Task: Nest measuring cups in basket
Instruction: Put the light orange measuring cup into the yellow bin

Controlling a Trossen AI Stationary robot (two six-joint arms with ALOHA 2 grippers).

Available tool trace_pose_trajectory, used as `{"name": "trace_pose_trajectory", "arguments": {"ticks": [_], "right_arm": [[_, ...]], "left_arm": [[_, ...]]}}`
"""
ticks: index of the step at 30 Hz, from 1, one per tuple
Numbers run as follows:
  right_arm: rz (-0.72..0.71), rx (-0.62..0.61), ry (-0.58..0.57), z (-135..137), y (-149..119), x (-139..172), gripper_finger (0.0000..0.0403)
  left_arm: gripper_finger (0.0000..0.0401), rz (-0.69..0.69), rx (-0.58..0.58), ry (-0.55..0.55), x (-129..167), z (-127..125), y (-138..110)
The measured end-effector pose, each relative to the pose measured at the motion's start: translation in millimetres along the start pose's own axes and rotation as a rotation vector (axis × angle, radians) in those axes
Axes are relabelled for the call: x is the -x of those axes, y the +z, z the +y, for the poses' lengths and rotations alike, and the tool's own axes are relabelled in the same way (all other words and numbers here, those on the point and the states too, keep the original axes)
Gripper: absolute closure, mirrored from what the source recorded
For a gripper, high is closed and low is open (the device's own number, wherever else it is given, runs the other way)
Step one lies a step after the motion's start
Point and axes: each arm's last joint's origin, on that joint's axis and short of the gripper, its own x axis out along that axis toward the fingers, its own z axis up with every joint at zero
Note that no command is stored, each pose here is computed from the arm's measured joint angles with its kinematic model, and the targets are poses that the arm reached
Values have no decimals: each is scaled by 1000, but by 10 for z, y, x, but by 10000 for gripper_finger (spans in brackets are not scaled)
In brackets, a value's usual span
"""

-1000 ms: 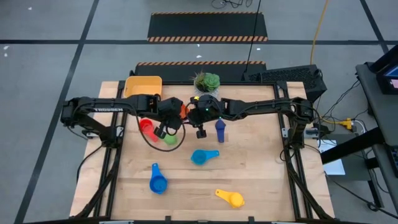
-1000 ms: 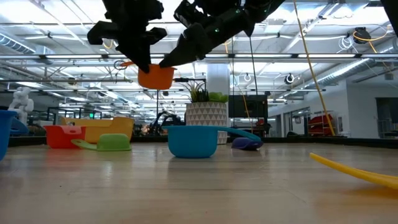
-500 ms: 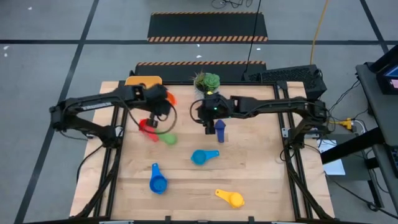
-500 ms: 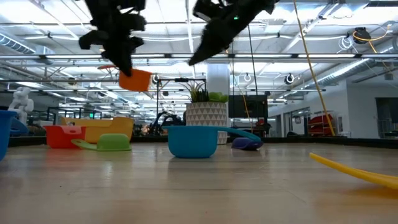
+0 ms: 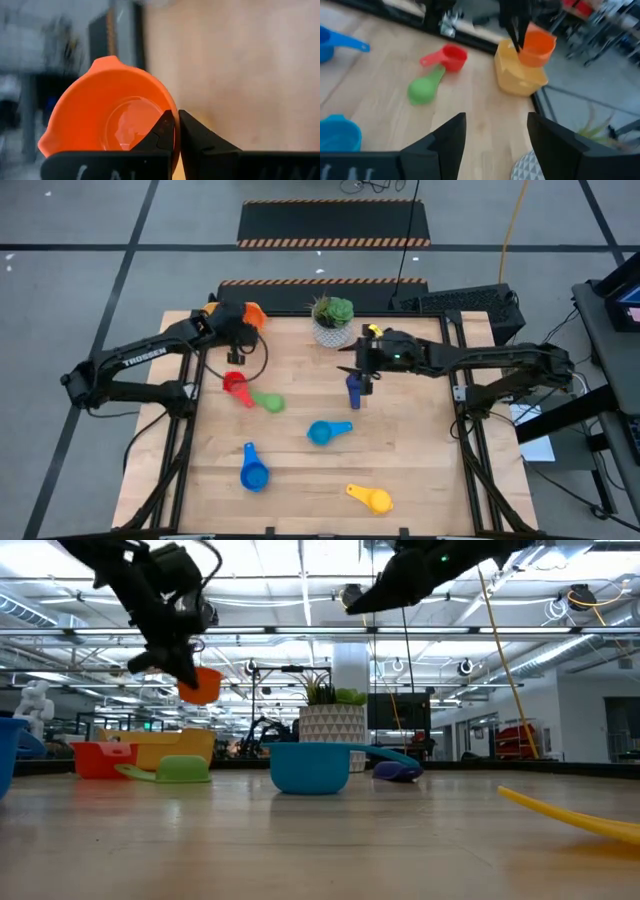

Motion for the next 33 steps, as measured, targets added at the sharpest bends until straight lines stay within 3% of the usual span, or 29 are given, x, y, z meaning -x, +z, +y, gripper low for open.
{"name": "trace_pose_trajectory", "arguments": {"ticks": [3, 6, 17, 27, 33], "right_arm": [[-46, -3, -20, 0, -34, 136, 200], [-65, 6, -78, -25, -54, 234, 200], [-37, 12, -82, -26, -107, 258, 200], [-35, 13, -81, -26, -109, 258, 200], [-35, 6, -81, -25, -109, 258, 200]], "left_arm": [[388, 75, 120, 21, -99, 61, -96], [391, 67, 179, -4, -189, 107, -149], [385, 184, 230, -84, -656, 156, -360], [376, 197, 255, -193, -905, 129, -510], [387, 202, 255, -200, -934, 120, -513]]}}
